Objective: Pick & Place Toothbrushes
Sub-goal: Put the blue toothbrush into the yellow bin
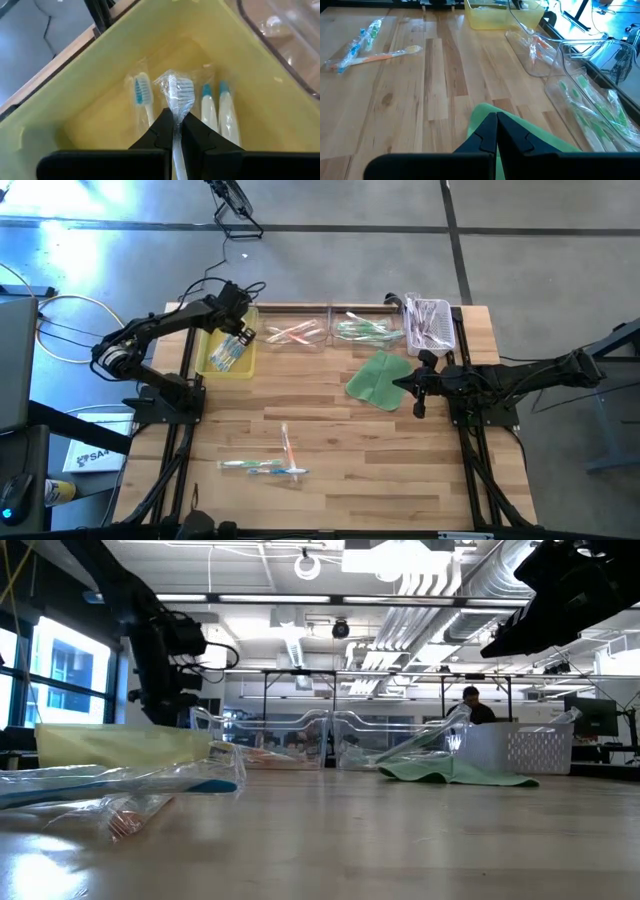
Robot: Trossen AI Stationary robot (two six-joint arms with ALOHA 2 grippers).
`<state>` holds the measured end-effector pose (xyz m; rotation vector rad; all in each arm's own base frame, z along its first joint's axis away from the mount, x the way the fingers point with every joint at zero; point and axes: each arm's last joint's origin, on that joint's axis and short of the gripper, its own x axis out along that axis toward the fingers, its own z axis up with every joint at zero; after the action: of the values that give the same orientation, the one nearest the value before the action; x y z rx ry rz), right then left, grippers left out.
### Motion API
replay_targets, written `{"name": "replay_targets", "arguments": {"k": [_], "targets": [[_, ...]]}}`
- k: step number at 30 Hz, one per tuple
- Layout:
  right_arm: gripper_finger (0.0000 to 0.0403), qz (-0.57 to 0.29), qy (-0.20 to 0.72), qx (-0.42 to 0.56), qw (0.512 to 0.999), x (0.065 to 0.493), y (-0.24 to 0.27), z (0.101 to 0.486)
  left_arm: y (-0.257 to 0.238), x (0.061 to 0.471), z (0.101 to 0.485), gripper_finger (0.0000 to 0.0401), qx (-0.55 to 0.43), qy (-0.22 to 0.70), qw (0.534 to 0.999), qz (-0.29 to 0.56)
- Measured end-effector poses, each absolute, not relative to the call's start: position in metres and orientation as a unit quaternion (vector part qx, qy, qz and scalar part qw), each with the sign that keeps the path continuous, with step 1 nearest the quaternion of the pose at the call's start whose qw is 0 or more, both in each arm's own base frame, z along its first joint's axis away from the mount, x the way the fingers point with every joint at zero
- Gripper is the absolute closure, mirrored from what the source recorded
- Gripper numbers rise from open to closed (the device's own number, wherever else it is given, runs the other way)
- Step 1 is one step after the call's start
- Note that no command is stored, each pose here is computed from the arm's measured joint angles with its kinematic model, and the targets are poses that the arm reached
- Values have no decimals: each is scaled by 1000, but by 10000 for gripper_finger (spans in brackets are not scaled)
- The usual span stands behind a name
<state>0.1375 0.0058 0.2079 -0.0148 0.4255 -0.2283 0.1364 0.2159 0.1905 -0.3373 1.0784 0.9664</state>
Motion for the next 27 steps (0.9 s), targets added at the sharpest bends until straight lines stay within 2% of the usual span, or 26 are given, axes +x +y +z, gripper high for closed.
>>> {"name": "replay_targets", "arguments": {"k": [15,20,27], "targets": [[401,-135,208,-12,969,137,5,208,217,129,180,387,-158,482,758,411],[401,-134,208,-12,969,137,5,208,217,129,180,355,-158,482,758,411],[401,-134,208,-12,969,137,5,208,217,128,180,284,-170,475,754,421]]}}
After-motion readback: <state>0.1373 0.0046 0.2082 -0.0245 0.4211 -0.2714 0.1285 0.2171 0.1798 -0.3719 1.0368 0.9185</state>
